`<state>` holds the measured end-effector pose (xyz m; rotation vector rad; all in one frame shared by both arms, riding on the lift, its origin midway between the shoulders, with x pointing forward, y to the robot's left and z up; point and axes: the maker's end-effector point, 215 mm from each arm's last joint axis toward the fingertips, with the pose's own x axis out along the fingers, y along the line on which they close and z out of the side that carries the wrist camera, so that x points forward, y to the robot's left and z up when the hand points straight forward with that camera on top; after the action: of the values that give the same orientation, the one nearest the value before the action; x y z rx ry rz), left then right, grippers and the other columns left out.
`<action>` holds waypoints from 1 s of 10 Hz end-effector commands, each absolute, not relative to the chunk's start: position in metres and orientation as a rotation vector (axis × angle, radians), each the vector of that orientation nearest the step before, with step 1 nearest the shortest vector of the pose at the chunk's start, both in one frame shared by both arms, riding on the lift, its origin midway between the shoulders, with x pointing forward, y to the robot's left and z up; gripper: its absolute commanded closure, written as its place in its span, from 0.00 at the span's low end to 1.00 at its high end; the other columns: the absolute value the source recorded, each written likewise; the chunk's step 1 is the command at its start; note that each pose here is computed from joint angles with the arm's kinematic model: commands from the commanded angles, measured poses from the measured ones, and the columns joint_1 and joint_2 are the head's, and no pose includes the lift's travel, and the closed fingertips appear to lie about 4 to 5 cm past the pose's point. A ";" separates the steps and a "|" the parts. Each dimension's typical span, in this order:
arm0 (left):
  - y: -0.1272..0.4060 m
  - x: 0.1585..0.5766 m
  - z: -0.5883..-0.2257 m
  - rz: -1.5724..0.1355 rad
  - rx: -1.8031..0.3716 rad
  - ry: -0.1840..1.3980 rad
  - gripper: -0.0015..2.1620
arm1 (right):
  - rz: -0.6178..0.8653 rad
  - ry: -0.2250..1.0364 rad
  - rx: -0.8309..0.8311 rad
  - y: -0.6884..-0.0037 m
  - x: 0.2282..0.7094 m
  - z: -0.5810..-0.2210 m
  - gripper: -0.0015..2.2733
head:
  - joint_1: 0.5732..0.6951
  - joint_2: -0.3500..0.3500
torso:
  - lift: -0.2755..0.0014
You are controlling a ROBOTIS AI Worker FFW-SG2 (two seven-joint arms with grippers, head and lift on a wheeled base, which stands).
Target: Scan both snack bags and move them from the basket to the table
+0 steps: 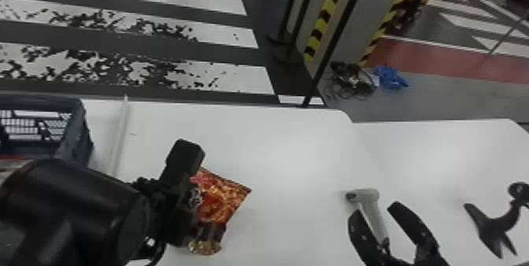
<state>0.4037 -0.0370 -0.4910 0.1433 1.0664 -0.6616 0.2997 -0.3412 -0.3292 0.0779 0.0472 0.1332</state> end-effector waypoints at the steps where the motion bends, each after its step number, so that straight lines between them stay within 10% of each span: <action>1: -0.042 0.395 -0.490 -0.673 0.143 1.065 0.02 | 0.133 0.042 0.078 -0.341 0.300 -0.328 0.06 | 1.00 0.00 | 0.64; 10: 0.022 0.425 -0.395 -0.452 0.144 0.758 0.01 | 0.160 0.032 0.081 -0.337 0.295 -0.321 0.06 | 1.00 0.00 | 0.64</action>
<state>0.4228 0.0138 -0.4002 0.1445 0.7740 -0.4634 0.2955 -0.3371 -0.3200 0.0795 0.0303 0.1587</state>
